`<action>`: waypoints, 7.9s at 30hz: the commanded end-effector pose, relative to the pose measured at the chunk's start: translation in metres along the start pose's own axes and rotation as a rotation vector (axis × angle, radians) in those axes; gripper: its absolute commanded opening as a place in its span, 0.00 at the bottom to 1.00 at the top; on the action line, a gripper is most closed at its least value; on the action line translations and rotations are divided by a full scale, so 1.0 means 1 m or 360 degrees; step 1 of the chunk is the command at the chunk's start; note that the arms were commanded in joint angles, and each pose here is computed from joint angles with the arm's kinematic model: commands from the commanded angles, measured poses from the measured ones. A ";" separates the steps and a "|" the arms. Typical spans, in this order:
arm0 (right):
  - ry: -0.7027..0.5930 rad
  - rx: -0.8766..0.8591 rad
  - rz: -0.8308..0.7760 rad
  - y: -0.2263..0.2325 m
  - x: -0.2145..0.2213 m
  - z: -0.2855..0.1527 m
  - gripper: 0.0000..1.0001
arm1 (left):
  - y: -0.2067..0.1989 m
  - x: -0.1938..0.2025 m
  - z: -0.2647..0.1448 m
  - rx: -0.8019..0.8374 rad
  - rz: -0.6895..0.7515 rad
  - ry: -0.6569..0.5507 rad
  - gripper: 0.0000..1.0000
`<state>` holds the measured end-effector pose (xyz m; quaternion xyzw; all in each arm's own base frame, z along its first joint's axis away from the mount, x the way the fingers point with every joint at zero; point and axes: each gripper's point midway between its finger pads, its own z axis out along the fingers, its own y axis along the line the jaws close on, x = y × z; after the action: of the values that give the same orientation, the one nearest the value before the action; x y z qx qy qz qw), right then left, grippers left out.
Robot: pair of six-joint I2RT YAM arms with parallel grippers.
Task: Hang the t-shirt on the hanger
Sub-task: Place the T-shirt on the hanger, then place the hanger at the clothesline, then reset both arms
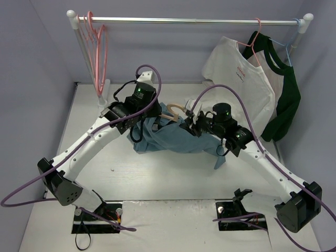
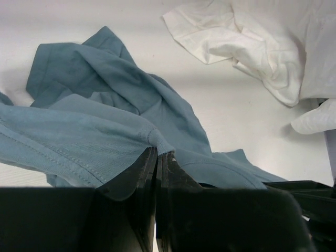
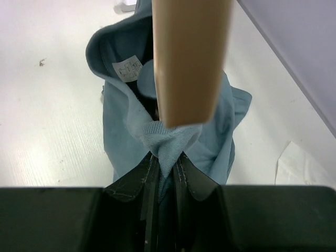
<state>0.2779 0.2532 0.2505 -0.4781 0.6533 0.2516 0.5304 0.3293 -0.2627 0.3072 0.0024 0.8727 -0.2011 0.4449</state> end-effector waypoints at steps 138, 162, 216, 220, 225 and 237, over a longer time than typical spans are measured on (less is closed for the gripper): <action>-0.0436 0.0966 0.0028 -0.103 -0.132 -0.145 0.72 | -0.018 -0.172 -0.201 0.0585 0.0623 -0.0787 0.00; -0.0377 0.0859 0.0048 -0.099 -0.115 -0.126 0.71 | -0.011 -0.244 -0.159 0.0341 0.0457 -0.1194 0.00; -0.0415 0.1286 0.0635 -0.072 -0.020 -0.170 1.00 | 0.141 0.022 -0.156 -0.0228 0.0380 -0.0232 0.67; -0.0325 0.1269 0.0702 -0.059 -0.007 -0.175 1.00 | 0.163 0.068 -0.162 -0.0263 0.0355 -0.0121 0.67; -0.0268 0.1361 0.0810 -0.056 0.012 -0.183 1.00 | 0.178 0.104 -0.176 -0.0254 0.0297 -0.0109 0.68; -0.0466 0.1591 0.0966 -0.057 0.022 -0.208 1.00 | 0.195 0.108 -0.167 -0.0295 0.0236 -0.0350 0.68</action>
<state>0.2293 0.0546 0.2845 0.0370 0.7486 0.1167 0.6517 0.1541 -0.0398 0.2319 0.0207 0.8485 -0.0812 0.5225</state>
